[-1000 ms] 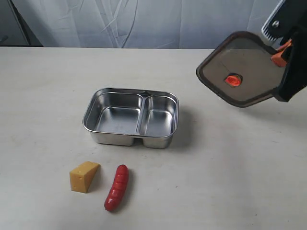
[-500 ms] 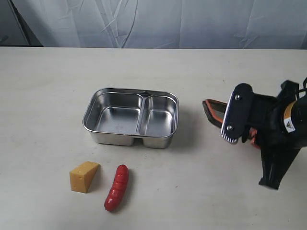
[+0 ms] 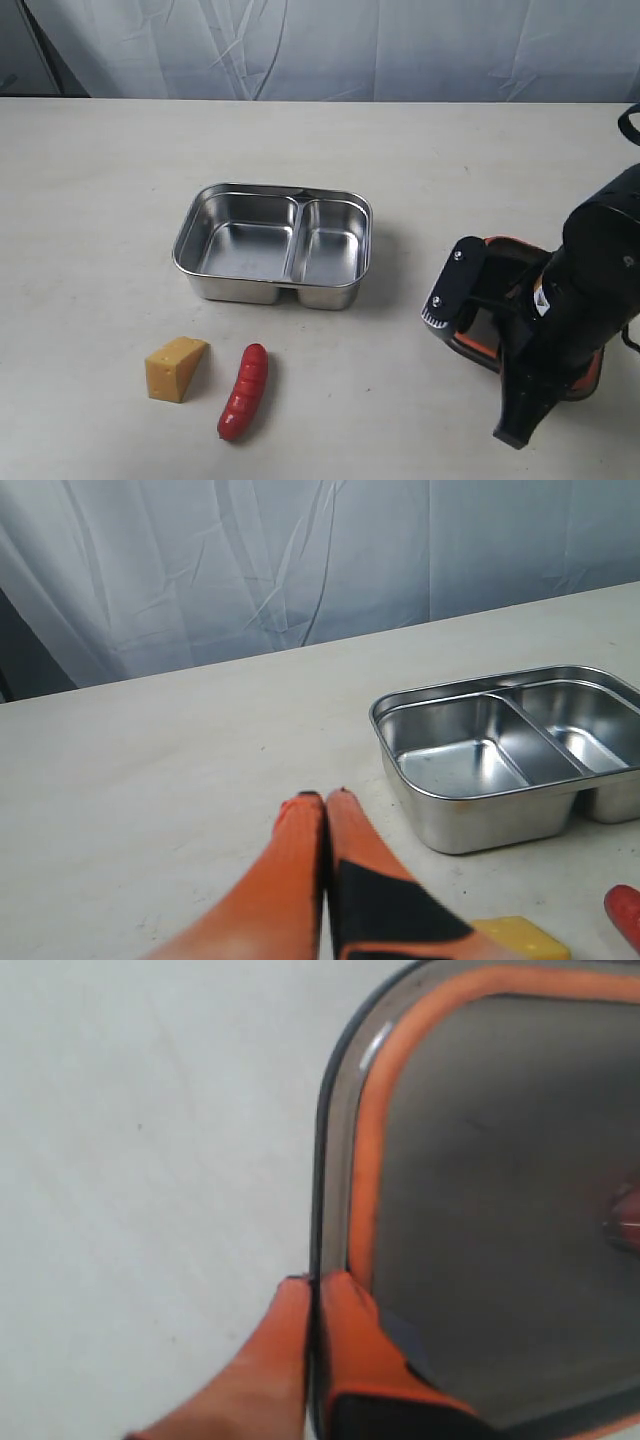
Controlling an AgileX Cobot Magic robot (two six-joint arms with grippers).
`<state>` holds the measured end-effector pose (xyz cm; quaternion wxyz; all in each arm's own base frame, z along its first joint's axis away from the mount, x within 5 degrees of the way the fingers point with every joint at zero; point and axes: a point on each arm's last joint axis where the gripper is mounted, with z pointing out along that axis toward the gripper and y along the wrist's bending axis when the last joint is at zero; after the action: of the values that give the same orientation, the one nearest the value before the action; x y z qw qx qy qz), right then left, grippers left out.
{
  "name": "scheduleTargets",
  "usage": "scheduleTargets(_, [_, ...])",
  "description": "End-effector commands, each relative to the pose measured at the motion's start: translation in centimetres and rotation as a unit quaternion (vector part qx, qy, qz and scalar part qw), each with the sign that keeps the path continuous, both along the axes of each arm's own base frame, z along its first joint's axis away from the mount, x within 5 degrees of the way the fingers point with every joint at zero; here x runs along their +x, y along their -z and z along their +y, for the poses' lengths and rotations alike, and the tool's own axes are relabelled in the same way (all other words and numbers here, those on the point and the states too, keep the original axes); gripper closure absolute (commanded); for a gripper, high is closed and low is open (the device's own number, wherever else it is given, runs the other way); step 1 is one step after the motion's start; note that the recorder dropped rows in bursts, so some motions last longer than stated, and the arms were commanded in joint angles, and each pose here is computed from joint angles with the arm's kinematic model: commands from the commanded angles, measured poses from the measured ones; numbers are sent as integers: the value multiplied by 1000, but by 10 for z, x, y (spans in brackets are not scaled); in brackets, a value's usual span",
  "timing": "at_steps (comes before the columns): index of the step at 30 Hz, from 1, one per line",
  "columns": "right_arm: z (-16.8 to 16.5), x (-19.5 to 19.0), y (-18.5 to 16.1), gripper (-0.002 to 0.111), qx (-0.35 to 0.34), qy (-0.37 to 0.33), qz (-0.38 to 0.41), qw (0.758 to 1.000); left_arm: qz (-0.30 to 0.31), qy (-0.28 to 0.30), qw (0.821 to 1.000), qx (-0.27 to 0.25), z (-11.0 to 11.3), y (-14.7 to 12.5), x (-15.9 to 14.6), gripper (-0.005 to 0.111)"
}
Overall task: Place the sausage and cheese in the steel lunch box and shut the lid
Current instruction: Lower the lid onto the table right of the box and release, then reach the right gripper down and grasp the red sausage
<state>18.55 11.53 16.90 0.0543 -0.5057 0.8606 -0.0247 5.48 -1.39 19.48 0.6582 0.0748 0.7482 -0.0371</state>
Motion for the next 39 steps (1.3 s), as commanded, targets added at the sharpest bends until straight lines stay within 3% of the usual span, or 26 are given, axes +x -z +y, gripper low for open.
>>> scheduleTargets(1, [4, 3, 1, 95, 27, 44, -19, 998, -2, 2, 1000, 0, 0, 1, 0, 107])
scheduleTargets(5, [3, 2, 1, 58, 23, 48, -10, 999, -2, 2, 1000, 0, 0, 1, 0, 107])
scheduleTargets(8, [6, 1, -2, 48, 30, 63, 6, 998, -2, 2, 1000, 0, 0, 1, 0, 107])
scheduleTargets(14, [16, 8, -20, 50, 52, 86, 26, 995, -2, 2, 1000, 0, 0, 1, 0, 107])
scheduleTargets(21, [9, 2, -19, 50, 6, 74, 54, 996, -2, 2, 1000, 0, 0, 1, 0, 107])
scheduleTargets(23, [6, 6, -19, 50, -11, 59, 34, 998, -2, 2, 1000, 0, 0, 1, 0, 107])
scheduleTargets(25, [0, 17, -21, 50, -35, 95, -31, 994, -2, 2, 1000, 0, 0, 1, 0, 107])
scheduleTargets(29, [-3, 24, -17, 50, -61, 66, -54, 994, -2, 2, 1000, 0, 0, 1, 0, 107])
scheduleTargets(39, [15, 17, -4, 50, 15, 170, 29, 985, -2, 2, 1000, 0, 0, 1, 0, 107])
